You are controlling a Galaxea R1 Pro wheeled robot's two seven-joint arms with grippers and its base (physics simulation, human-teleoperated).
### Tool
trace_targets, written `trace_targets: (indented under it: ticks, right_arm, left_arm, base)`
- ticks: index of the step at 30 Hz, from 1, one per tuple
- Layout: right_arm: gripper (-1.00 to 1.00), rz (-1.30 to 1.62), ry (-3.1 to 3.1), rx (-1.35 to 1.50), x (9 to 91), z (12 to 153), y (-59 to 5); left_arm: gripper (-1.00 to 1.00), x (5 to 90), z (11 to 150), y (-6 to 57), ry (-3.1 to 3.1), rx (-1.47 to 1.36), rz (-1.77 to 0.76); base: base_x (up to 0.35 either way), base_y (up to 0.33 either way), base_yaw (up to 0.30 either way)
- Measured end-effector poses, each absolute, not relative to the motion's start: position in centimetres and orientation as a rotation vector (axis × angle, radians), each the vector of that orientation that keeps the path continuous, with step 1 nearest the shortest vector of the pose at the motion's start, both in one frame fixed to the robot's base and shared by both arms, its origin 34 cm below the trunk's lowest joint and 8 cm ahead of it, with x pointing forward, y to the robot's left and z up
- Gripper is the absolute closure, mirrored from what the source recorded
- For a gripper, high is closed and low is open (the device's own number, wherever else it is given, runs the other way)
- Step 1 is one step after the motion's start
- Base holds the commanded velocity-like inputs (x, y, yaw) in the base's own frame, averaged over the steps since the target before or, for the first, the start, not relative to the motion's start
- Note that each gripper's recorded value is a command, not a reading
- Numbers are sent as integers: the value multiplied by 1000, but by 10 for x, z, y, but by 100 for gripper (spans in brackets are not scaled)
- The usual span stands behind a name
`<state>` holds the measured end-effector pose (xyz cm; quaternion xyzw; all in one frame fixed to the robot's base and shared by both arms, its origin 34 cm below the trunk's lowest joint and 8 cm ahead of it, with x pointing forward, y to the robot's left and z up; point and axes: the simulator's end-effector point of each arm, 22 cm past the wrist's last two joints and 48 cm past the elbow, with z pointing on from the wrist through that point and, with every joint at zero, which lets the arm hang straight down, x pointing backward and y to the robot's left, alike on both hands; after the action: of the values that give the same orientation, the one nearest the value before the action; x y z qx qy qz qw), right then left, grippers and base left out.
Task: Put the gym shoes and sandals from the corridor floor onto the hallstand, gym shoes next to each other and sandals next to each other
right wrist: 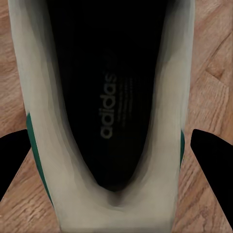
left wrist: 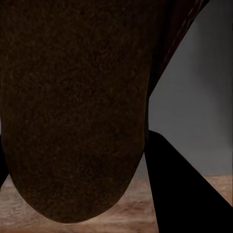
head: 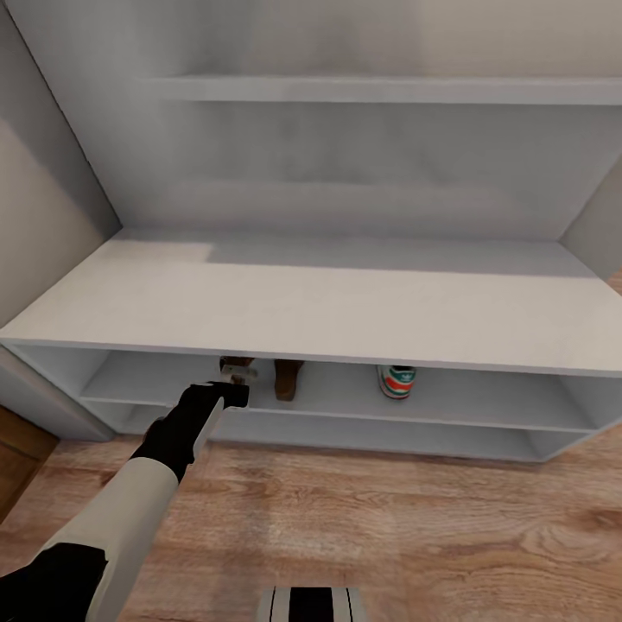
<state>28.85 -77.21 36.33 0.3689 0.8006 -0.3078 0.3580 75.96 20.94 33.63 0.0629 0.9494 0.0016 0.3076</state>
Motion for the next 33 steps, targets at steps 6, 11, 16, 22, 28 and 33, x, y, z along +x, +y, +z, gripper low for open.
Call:
trace_targets:
  ticks: [6, 11, 16, 22, 28, 33]
  right_arm:
    - [100, -795, 2066, 952, 288, 363, -772]
    - [100, -794, 2067, 951, 289, 363, -772]
    - [100, -794, 2067, 952, 289, 363, -772]
    - [100, -794, 2067, 951, 289, 363, -772]
    - [100, -794, 2067, 951, 288, 363, -772]
    - [100, -794, 2067, 951, 288, 363, -772]
  left_arm:
    - [100, 760, 336, 209, 2511, 168, 5]
    - [100, 760, 336, 209, 2511, 168, 5]
    - [100, 760, 336, 210, 2511, 168, 6]
    - [100, 760, 336, 210, 2511, 168, 4]
    - [-100, 759, 335, 207, 2514, 172, -3]
    - [-100, 759, 335, 210, 2515, 170, 2]
  base:
    - [67, 0, 0]
    - [71, 0, 0]
    - [73, 0, 0]
    - [3, 0, 0]
    - [0, 0, 0]
    - [0, 0, 0]
